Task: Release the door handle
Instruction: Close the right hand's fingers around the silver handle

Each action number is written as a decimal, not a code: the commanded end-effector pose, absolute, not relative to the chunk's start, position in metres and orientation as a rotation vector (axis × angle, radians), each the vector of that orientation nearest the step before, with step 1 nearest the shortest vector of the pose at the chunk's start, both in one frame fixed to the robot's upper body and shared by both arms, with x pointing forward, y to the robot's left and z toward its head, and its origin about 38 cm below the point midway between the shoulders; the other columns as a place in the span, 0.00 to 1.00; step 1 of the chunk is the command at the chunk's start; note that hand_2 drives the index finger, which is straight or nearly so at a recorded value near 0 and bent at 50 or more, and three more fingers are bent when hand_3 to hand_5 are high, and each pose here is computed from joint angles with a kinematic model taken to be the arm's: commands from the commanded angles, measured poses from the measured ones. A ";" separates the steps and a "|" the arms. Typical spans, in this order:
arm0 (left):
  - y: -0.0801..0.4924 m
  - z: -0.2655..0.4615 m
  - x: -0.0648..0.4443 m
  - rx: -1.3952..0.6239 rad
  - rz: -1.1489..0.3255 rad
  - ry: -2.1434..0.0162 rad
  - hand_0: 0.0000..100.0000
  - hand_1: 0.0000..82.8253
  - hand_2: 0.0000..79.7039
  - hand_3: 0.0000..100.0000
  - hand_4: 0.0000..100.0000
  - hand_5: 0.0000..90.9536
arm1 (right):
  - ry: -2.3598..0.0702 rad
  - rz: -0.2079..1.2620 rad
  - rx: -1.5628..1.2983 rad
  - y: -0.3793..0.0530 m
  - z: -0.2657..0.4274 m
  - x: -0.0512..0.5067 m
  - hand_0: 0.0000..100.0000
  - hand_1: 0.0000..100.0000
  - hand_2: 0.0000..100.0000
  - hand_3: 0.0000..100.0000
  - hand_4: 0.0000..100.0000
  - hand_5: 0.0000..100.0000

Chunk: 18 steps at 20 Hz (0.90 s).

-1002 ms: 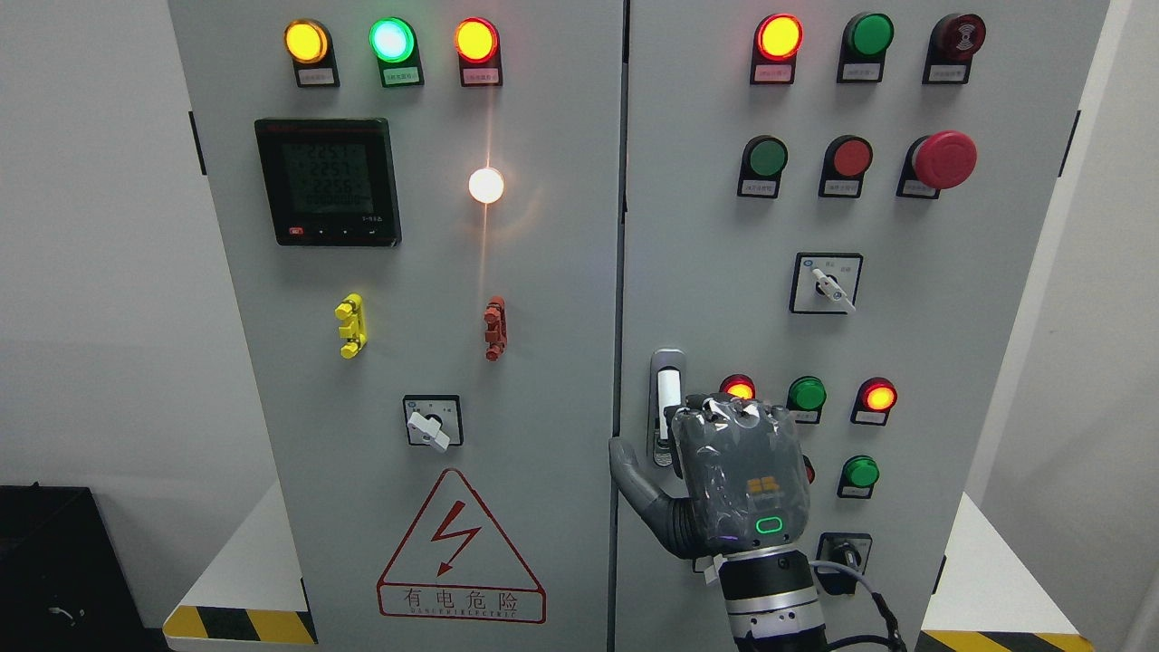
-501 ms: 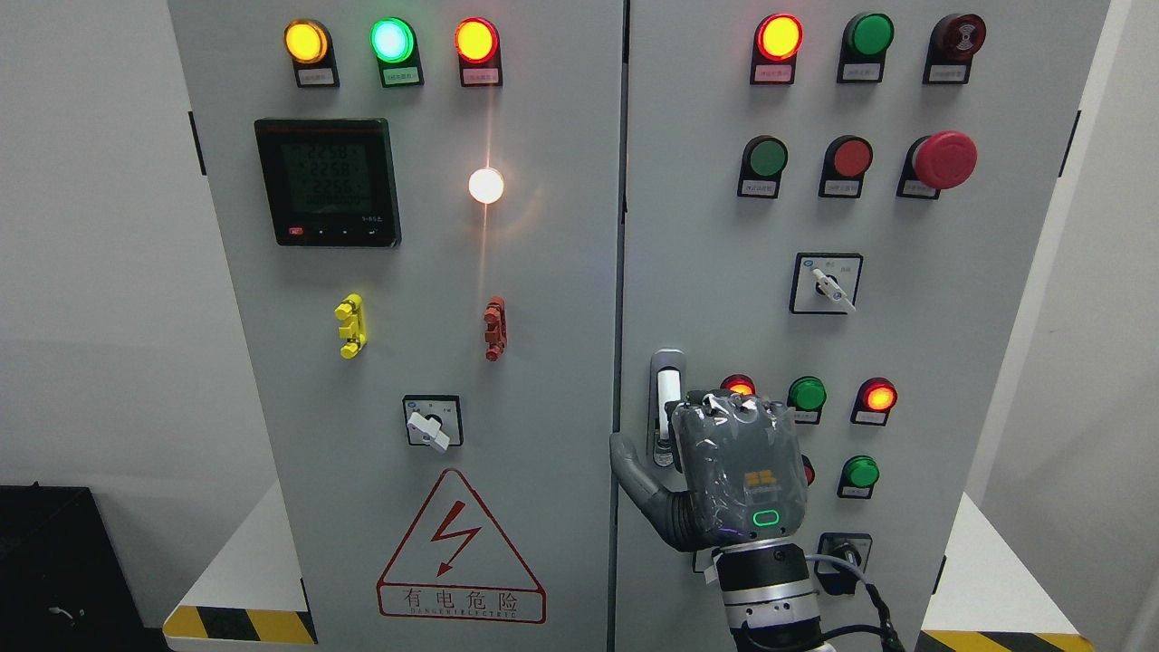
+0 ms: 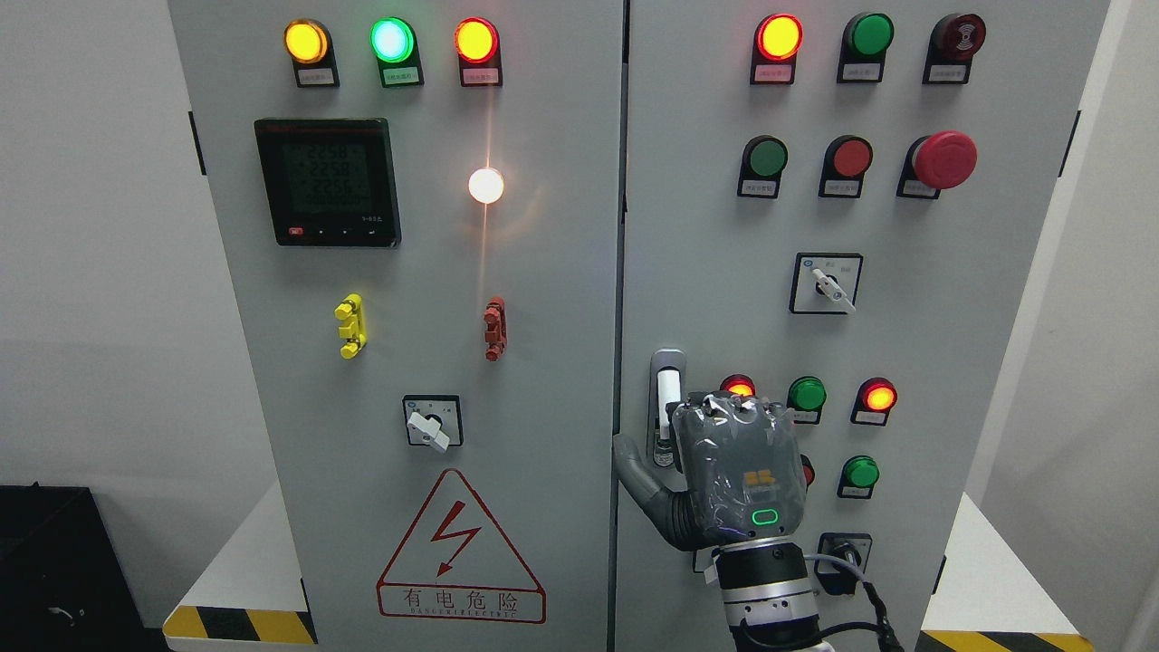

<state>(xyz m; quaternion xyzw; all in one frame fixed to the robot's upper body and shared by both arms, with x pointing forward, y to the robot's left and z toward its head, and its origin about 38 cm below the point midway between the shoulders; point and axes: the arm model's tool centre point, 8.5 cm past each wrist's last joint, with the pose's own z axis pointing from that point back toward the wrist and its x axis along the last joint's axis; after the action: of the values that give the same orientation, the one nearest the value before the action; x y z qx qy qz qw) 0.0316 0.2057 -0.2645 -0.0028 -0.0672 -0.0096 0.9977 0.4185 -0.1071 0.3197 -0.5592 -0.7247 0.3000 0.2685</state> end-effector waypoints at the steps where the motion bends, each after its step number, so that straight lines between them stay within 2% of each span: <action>1: 0.206 -0.265 0.021 -0.005 -0.016 -0.118 0.12 0.67 0.00 0.00 0.00 0.00 | -1.937 0.799 -1.510 -0.109 0.317 0.421 0.36 0.38 1.00 1.00 1.00 1.00; 18: 0.206 -0.265 0.021 -0.005 -0.018 -0.118 0.12 0.67 0.00 0.00 0.00 0.00 | -1.915 0.774 -1.519 -0.113 0.318 0.421 0.39 0.38 1.00 1.00 1.00 1.00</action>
<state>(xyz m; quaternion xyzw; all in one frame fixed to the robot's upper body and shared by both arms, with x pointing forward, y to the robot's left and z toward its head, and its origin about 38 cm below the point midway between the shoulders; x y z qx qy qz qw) 0.0316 0.2057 -0.2645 -0.0028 -0.0672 -0.0097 0.9977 0.4208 -0.1125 0.3185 -0.5675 -0.7170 0.2891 0.2833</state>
